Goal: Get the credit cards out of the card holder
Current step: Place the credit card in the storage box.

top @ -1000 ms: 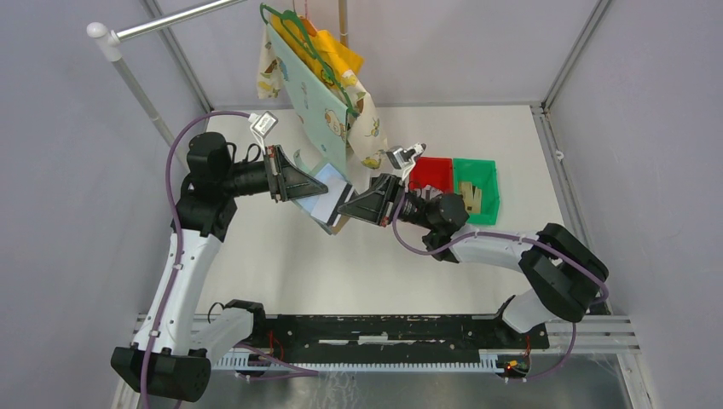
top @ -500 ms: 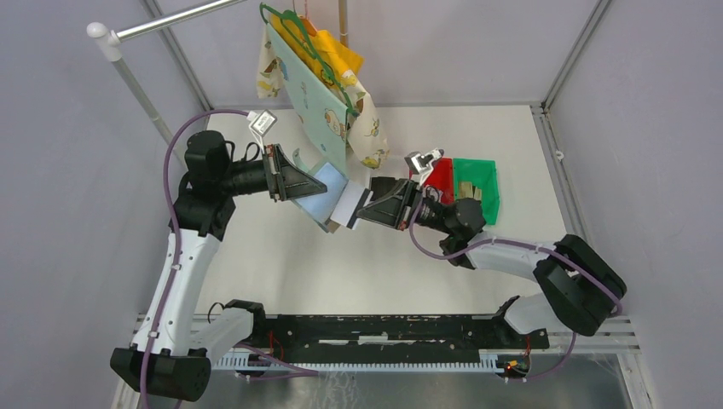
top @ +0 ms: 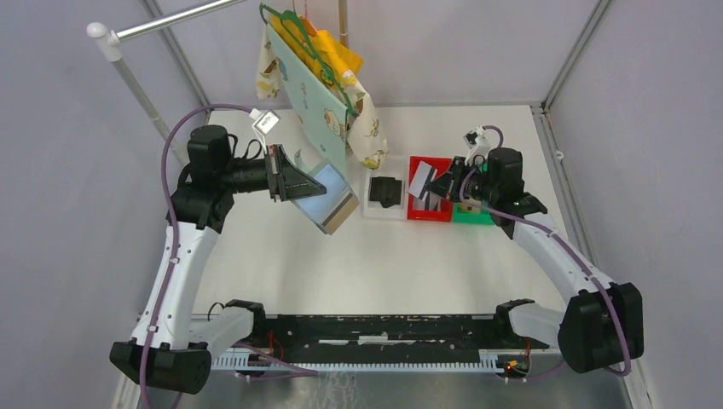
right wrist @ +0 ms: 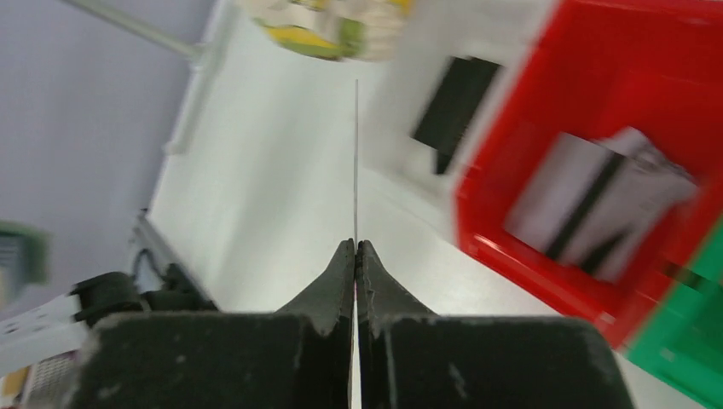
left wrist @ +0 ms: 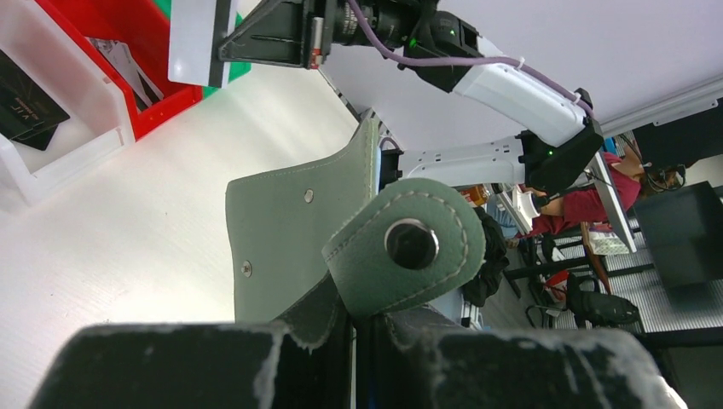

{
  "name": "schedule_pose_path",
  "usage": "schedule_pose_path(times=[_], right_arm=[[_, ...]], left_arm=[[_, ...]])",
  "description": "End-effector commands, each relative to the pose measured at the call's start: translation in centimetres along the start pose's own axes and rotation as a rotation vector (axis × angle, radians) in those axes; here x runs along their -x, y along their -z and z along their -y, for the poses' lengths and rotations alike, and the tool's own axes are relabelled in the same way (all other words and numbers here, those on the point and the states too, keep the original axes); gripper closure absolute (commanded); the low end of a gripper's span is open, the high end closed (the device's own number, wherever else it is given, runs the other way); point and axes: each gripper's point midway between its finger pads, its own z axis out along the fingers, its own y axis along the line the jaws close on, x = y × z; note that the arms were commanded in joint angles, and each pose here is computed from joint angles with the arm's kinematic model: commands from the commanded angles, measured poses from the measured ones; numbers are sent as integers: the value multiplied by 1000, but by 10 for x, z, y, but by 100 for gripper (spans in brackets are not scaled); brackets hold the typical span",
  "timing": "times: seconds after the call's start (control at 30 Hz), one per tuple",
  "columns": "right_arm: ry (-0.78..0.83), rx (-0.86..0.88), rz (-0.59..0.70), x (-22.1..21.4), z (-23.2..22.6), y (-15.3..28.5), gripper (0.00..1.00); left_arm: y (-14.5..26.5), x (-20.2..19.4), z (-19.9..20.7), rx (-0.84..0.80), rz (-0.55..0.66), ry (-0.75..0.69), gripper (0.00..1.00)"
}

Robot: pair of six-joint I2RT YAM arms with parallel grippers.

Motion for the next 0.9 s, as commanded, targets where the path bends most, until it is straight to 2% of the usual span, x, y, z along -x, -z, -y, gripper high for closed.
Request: schedule_pose_path(times=[0.0,0.2,0.37,0.87], right_arm=[[82,-330,-175,-31,76,19,100],[71,-451,-215,-30,112,6,100],[45,-463,-201,-28,125,-11,100],[49,-332,-160,20,99,-45,100]], left_arm=[[4,9,18,-43,11,-127,98],[6,7,22,-51,9,-130,98],[7,4,25,-59,8,-138,98],[9,-1,29,-72,3,-145,98]])
